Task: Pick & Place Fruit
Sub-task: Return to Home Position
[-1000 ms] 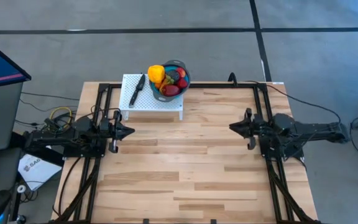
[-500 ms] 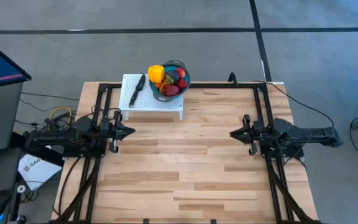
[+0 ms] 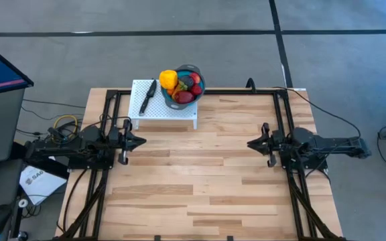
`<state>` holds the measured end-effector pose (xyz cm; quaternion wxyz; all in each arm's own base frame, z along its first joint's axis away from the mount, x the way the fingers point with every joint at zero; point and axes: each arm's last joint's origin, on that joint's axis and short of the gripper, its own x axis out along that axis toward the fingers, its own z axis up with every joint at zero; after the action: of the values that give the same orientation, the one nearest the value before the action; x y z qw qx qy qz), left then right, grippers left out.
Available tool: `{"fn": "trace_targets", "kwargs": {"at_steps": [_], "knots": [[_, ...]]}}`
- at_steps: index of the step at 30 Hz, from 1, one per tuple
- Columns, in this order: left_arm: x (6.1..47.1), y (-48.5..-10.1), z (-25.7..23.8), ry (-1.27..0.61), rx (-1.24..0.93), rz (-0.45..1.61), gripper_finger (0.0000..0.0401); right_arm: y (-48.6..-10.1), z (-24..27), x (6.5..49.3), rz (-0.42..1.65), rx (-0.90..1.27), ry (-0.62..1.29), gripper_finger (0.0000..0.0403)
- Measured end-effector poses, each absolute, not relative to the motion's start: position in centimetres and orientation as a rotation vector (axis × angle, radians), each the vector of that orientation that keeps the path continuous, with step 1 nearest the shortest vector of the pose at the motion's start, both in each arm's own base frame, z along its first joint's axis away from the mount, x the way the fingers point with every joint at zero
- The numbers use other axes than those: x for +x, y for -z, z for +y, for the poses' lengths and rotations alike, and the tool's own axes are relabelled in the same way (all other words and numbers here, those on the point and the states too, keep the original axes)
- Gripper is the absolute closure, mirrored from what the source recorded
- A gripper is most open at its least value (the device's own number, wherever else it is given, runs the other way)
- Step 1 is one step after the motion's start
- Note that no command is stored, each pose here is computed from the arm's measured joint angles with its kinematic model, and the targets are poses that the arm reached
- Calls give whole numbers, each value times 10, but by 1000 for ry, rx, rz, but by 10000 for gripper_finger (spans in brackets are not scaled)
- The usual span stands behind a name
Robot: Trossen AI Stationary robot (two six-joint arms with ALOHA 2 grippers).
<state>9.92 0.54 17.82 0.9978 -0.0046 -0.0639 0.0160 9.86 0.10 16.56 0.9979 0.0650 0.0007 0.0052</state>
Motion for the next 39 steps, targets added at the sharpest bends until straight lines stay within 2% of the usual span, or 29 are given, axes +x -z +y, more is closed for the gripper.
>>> {"fn": "trace_targets", "kwargs": {"at_steps": [24, 30, 39], "knots": [[99, -179, 5, -32, -8, -134, 389, -165, 1, 99, 7, 131, -11, 360], [98, -168, 5, -26, -64, -25, 389, -165, 1, 99, 7, 131, -11, 358], [97, -168, 5, -31, 0, -30, 389, -165, 1, 99, 8, 131, -11, 359]]}}
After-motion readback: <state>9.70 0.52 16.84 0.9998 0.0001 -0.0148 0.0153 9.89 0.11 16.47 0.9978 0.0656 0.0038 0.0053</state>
